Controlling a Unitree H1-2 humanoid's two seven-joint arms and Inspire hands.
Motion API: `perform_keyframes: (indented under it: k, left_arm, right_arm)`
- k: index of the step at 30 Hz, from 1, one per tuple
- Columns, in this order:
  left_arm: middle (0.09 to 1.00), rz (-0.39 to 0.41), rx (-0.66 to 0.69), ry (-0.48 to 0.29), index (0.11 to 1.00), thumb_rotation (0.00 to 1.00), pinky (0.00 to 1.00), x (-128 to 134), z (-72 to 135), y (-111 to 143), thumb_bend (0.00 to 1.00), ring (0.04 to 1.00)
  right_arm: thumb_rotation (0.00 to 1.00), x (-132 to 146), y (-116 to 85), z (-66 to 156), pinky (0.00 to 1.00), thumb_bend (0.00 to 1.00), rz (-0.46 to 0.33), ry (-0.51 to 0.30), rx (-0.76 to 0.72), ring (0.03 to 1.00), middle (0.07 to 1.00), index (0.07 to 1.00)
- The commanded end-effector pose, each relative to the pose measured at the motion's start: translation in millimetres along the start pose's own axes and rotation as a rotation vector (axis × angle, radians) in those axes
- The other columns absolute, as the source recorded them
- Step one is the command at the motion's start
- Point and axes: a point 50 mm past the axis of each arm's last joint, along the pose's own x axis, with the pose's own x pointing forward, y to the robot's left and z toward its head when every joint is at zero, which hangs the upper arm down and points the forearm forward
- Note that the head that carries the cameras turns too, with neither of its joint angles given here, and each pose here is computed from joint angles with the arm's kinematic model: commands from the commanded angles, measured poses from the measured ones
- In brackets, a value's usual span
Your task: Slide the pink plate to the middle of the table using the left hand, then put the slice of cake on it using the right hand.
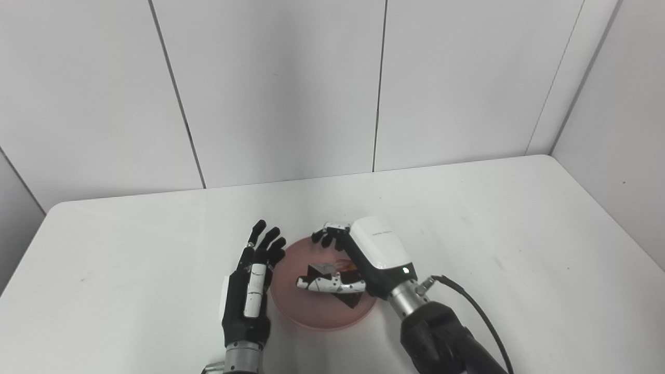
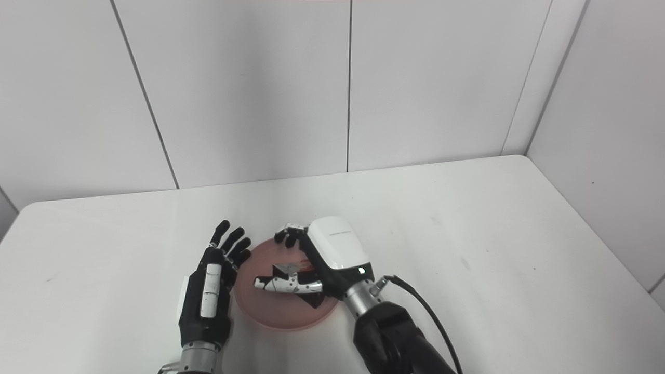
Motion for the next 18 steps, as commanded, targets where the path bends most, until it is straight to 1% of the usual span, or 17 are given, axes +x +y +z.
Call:
perform_keyframes:
  k: [1, 4, 6, 8, 9, 10, 11, 12, 14, 15, 17, 18]
  left_arm:
    - [0.876, 0.070, -0.007, 0.166, 0.899, 0.80, 0.87, -45, -45, 15, 0.90, 0.852]
    - [0.874, 0.070, -0.014, 0.167, 0.887, 0.79, 0.88, -44, -45, 18, 0.91, 0.855]
    - [0.881, 0.066, -0.016, 0.167, 0.888, 0.78, 0.89, -44, -44, 19, 0.92, 0.863]
    - [0.885, 0.063, -0.013, 0.165, 0.892, 0.78, 0.90, -43, -43, 22, 0.92, 0.867]
    - [0.886, 0.063, -0.009, 0.165, 0.896, 0.78, 0.91, -42, -42, 23, 0.91, 0.870]
    - [0.886, 0.064, -0.006, 0.164, 0.899, 0.79, 0.91, -42, -42, 24, 0.91, 0.872]
    - [0.887, 0.064, 0.001, 0.161, 0.901, 0.79, 0.91, -42, -41, 26, 0.90, 0.873]
    - [0.889, 0.063, 0.006, 0.158, 0.905, 0.80, 0.91, -42, -40, 27, 0.90, 0.875]
    - [0.890, 0.066, 0.009, 0.153, 0.904, 0.80, 0.92, -42, -38, 31, 0.90, 0.876]
    - [0.891, 0.067, 0.007, 0.152, 0.902, 0.79, 0.93, -42, -37, 33, 0.90, 0.877]
    - [0.894, 0.068, 0.005, 0.150, 0.901, 0.79, 0.95, -42, -35, 36, 0.90, 0.879]
    - [0.894, 0.069, 0.009, 0.149, 0.900, 0.79, 0.95, -42, -34, 38, 0.90, 0.880]
  right_arm:
    - [0.91, 0, -15, 14, 0.62, 0.75, -0.134, -0.060, 0.090, 0.705, 0.747, 0.730]
    - [0.95, -14, -17, 15, 0.66, 0.76, -0.224, -0.022, 0.194, 0.761, 0.800, 0.767]
    - [0.98, -22, -16, 12, 0.70, 0.74, -0.267, 0.002, 0.255, 0.791, 0.829, 0.792]
    - [0.98, -28, -13, 7, 0.74, 0.72, -0.304, 0.034, 0.349, 0.814, 0.834, 0.795]
    - [0.98, -32, -9, 5, 0.78, 0.73, -0.322, 0.064, 0.417, 0.827, 0.835, 0.795]
    - [0.98, -34, -6, 3, 0.79, 0.72, -0.332, 0.084, 0.462, 0.829, 0.835, 0.793]
    - [0.97, -38, -1, 0, 0.79, 0.71, -0.345, 0.120, 0.558, 0.829, 0.837, 0.793]
    - [0.95, -40, 3, -1, 0.76, 0.70, -0.355, 0.143, 0.623, 0.829, 0.845, 0.792]
    - [0.97, -47, 13, -6, 0.74, 0.71, -0.374, 0.207, 0.739, 0.836, 0.855, 0.795]
    - [0.98, -50, 17, -7, 0.74, 0.72, -0.385, 0.228, 0.771, 0.841, 0.860, 0.798]
    - [1.00, -53, 23, -9, 0.75, 0.70, -0.401, 0.253, 0.811, 0.839, 0.866, 0.817]
    - [1.00, -57, 28, -11, 0.76, 0.69, -0.413, 0.277, 0.842, 0.838, 0.867, 0.821]
